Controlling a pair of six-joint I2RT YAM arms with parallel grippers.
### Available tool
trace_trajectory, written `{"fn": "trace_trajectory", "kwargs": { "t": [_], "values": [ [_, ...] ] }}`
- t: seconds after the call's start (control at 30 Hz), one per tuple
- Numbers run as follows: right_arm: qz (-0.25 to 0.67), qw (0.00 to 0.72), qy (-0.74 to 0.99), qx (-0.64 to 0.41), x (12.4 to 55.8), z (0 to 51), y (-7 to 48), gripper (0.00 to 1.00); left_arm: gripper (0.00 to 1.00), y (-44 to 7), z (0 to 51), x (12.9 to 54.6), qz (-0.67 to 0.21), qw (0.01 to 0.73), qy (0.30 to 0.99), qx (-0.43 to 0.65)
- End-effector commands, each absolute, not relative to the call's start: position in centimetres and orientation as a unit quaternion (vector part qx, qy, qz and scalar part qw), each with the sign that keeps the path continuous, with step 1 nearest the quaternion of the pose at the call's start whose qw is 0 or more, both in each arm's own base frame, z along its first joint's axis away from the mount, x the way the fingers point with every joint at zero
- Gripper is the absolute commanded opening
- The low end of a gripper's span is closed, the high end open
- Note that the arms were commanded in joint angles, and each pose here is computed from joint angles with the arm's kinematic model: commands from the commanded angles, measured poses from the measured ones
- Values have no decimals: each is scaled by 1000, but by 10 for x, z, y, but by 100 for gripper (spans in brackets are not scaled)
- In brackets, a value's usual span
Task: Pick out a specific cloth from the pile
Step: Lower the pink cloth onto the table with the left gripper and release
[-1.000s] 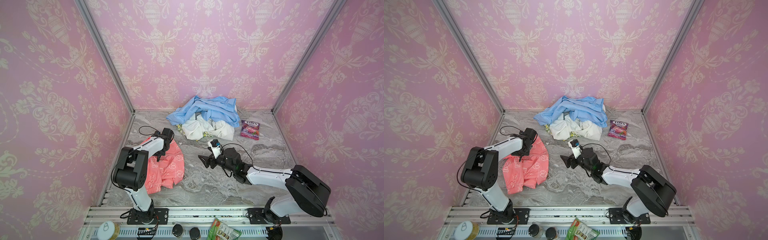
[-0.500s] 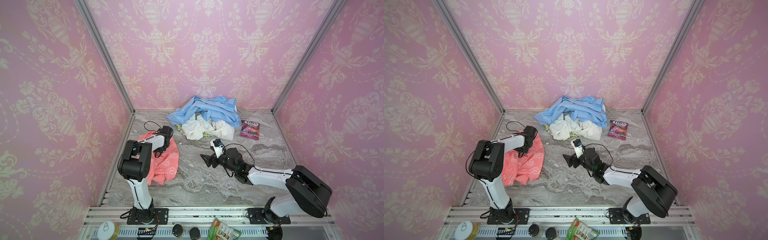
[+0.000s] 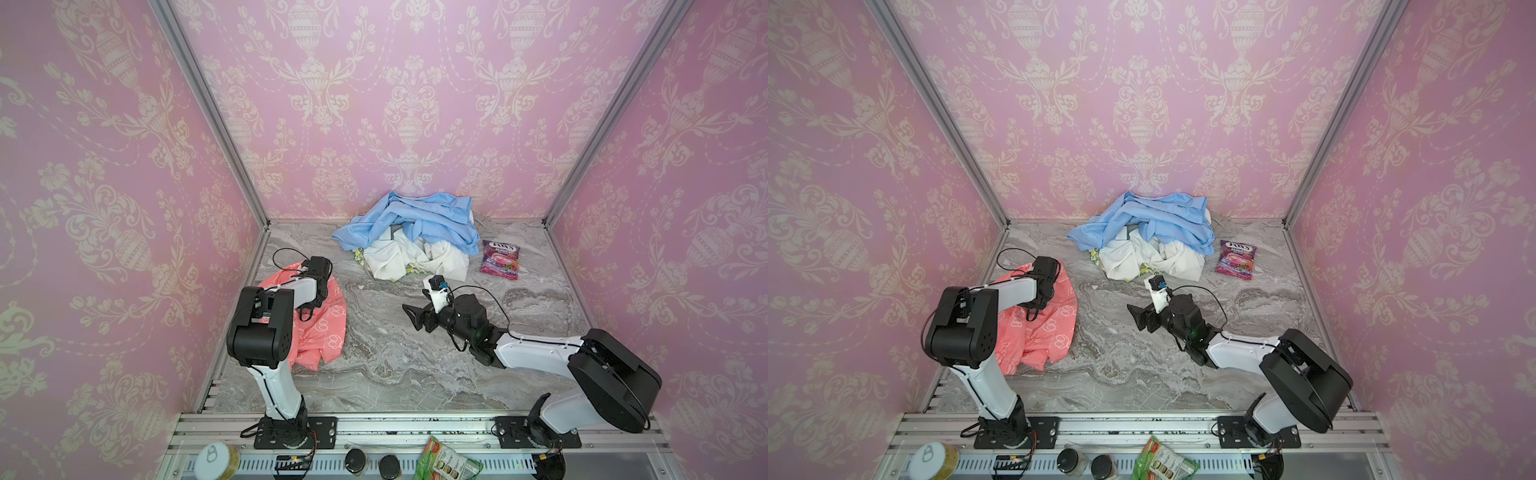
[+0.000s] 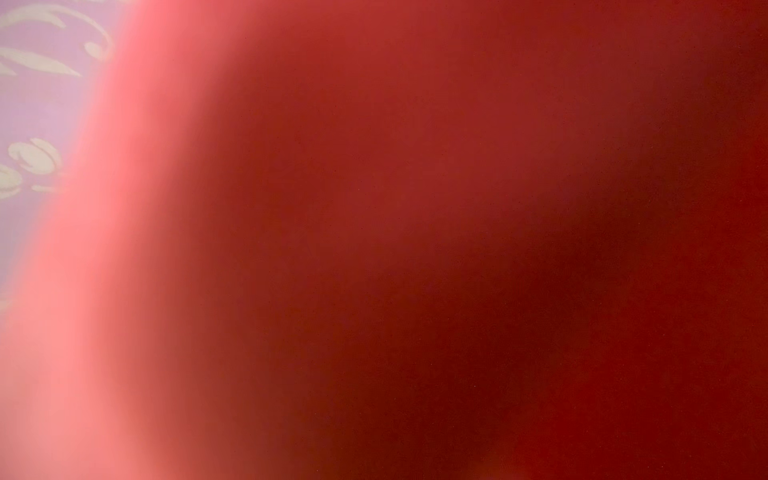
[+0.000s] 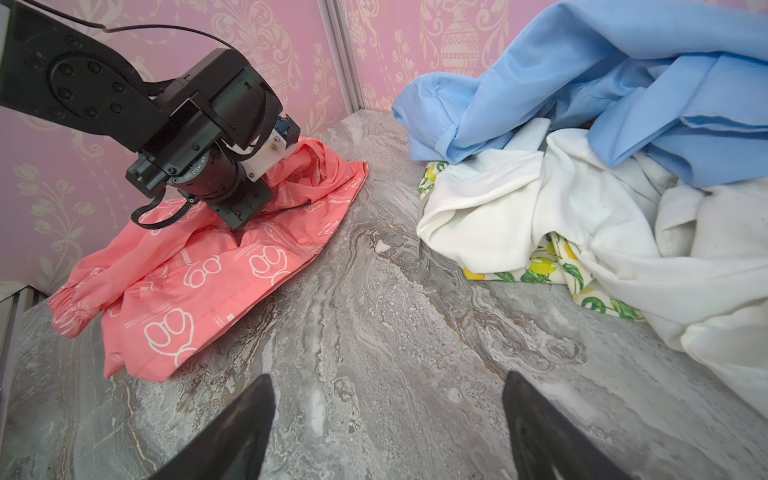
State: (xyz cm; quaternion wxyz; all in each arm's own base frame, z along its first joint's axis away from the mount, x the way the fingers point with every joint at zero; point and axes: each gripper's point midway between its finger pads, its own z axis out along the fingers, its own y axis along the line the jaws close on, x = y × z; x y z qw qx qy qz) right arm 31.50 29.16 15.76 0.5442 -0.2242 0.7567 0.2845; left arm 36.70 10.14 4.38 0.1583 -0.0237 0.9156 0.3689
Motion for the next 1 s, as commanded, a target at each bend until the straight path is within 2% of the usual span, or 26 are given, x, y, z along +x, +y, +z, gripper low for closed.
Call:
{"fn": "trace_trajectory", "kwargs": {
  "t": [0.0, 0.4, 0.67, 0.73, 0.77, 0.8, 0.87, 0.9, 0.97],
  "values": [
    [295, 553, 750, -212, 318, 161, 289, 87, 0, 108, 29, 332, 340, 99, 934, -50],
    [310, 554, 744, -208, 312, 160, 286, 87, 0, 105, 34, 313, 322, 107, 938, -69],
    [310, 556, 743, -206, 309, 160, 282, 87, 2, 114, 53, 313, 351, 124, 925, -79],
    [308, 554, 745, -208, 308, 160, 282, 87, 17, 114, 60, 318, 350, 140, 922, -88],
    [307, 554, 745, -209, 308, 160, 281, 88, 29, 113, 62, 320, 346, 145, 922, -90],
    [308, 552, 746, -211, 307, 161, 282, 88, 46, 113, 65, 322, 344, 150, 922, -93],
    [310, 549, 745, -216, 305, 164, 282, 89, 69, 111, 70, 324, 335, 153, 924, -99],
    [310, 546, 746, -220, 304, 165, 283, 90, 77, 109, 72, 326, 329, 158, 926, -100],
    [310, 544, 747, -225, 302, 169, 283, 92, 86, 105, 77, 328, 316, 169, 928, -103]
  ]
}}
